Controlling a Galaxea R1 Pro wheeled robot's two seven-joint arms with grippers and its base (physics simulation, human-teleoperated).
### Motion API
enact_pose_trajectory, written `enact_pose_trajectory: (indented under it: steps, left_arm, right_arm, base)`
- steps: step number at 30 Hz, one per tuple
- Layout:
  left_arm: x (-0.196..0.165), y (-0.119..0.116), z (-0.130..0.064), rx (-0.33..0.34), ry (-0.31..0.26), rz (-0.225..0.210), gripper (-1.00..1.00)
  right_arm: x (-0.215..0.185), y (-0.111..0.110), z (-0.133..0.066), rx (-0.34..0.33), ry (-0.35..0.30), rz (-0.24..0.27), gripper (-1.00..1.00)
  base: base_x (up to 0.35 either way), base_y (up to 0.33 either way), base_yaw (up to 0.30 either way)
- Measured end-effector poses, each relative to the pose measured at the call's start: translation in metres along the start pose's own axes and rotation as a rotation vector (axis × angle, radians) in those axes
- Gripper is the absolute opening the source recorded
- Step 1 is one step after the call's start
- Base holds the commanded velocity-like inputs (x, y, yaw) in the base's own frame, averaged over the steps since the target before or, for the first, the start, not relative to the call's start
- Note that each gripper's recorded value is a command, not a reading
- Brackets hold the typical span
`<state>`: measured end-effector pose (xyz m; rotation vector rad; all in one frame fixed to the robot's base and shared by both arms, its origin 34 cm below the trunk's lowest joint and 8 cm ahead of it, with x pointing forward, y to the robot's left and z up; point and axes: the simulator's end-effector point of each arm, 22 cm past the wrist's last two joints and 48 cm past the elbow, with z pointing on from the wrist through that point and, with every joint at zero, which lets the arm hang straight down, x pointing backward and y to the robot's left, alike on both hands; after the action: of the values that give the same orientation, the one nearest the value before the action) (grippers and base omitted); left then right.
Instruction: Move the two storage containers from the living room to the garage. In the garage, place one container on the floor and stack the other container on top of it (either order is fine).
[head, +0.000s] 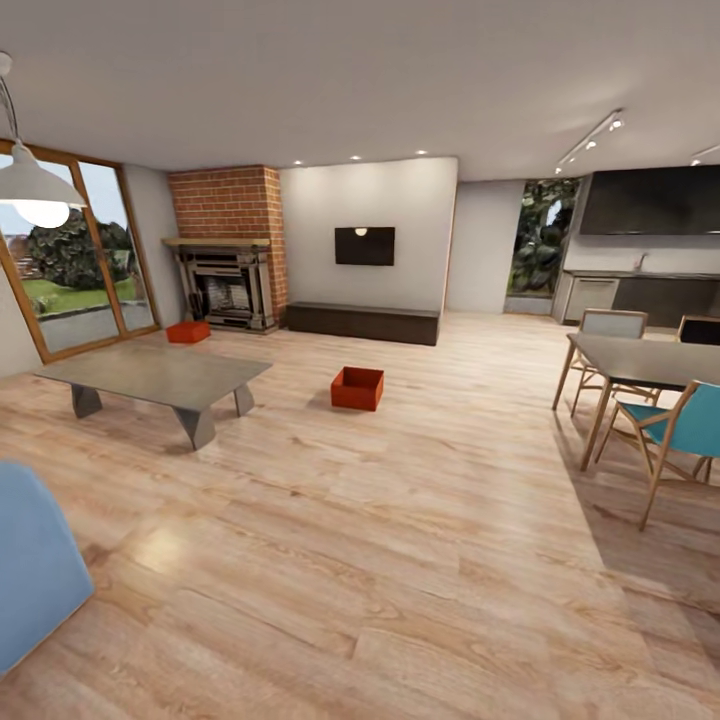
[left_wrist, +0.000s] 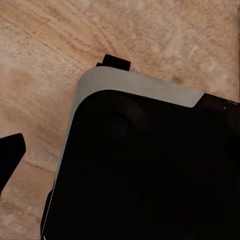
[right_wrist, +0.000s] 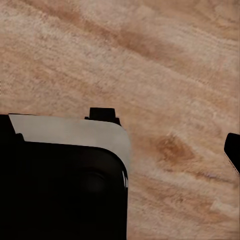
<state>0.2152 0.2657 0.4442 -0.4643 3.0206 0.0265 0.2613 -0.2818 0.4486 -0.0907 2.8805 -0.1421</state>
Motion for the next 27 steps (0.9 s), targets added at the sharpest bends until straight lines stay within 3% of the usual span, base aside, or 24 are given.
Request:
enact_pose_trajectory:
  steps: [9, 27]
  left_arm:
    - [0.0006, 0.0003, 0.0, -0.001, 0.001, -0.001, 1.0]
    - [0.0007, 0.0008, 0.0001, -0.001, 0.0, -0.002, 1.0]
  right_arm:
    - [0.0001, -0.0014, 0.0001, 0.003, 0.0, 0.0, 1.0]
    - [0.0001, -0.0005, 0.0, 0.0, 0.0, 0.0, 1.0]
  base:
    - [0.324, 0.05, 0.0]
    - [0.322, 0.159, 0.0]
